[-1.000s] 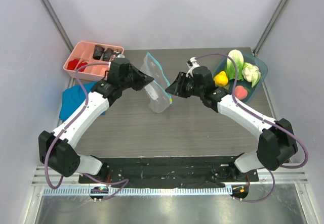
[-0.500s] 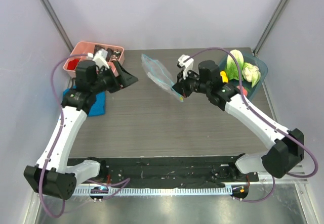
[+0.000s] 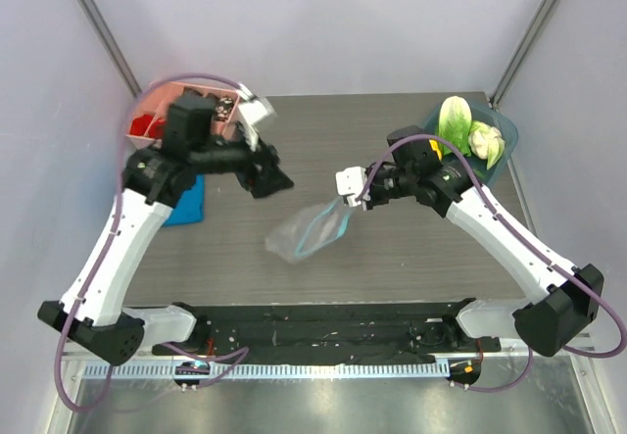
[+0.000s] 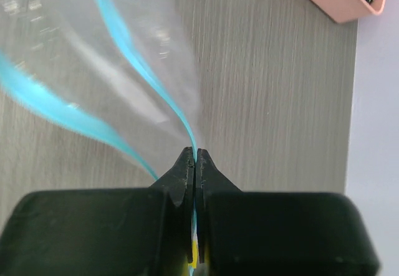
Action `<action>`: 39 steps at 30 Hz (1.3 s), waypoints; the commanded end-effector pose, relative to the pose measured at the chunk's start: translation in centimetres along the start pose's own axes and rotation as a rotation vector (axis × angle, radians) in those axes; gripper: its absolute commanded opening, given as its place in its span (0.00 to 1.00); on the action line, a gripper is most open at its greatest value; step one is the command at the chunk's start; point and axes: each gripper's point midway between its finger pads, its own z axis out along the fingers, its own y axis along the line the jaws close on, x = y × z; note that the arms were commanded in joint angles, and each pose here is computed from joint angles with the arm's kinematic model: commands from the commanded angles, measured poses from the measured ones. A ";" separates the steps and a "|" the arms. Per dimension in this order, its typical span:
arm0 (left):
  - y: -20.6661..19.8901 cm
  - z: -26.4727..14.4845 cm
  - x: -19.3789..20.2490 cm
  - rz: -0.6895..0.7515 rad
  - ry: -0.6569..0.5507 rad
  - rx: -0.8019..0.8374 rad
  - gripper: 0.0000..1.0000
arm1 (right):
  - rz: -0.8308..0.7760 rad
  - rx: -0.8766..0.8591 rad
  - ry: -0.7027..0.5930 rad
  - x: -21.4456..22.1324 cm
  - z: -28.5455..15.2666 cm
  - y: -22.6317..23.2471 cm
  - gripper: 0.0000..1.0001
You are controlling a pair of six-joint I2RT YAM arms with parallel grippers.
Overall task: Place the food in the zip-top bag and seal the zipper
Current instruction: Pick up the zipper food storage bag at the center of the board.
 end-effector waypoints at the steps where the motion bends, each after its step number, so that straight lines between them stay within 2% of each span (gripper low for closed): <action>1: -3.8 2.1 4.0 0.160 0.126 0.105 0.71 | -0.235 -0.028 -0.067 -1.9 -0.5 0.3 0.01; 3: -4.9 3.3 5.5 0.168 0.163 0.126 0.70 | -0.234 -0.032 -0.069 -2.0 -0.5 0.3 0.01; 6: -5.4 4.9 6.0 0.130 0.149 0.120 0.70 | -0.240 -0.040 -0.085 -2.6 -0.4 0.6 0.01; 8: -5.5 5.9 5.4 0.074 0.113 0.117 0.70 | -0.250 -0.048 -0.092 -2.8 -0.4 0.9 0.01; 17: -7.4 8.6 7.5 -0.215 0.159 0.189 0.70 | -0.291 -0.073 -0.108 -3.3 0.2 1.7 0.01; 26: -7.6 10.4 9.8 -0.314 0.224 0.155 0.70 | -0.284 -0.077 -0.116 -3.5 0.7 1.7 0.01; 33: -6.9 11.6 10.9 -0.316 0.250 0.065 0.69 | -0.253 -0.083 -0.118 -3.7 0.9 1.6 0.01; 36: -6.4 11.8 11.8 -0.334 0.275 0.031 0.60 | -0.247 -0.087 -0.120 -3.9 0.9 1.6 0.01; 37: -6.5 11.9 12.1 -0.341 0.288 0.033 0.54 | -0.249 -0.087 -0.122 -3.9 0.9 1.6 0.01; 38: -6.4 11.9 12.6 -0.354 0.301 0.030 0.40 | -0.250 -0.087 -0.121 -3.9 0.9 1.6 0.01; 39: -6.6 11.9 12.9 -0.365 0.310 0.033 0.33 | -0.251 -0.089 -0.120 -3.9 1.0 1.7 0.01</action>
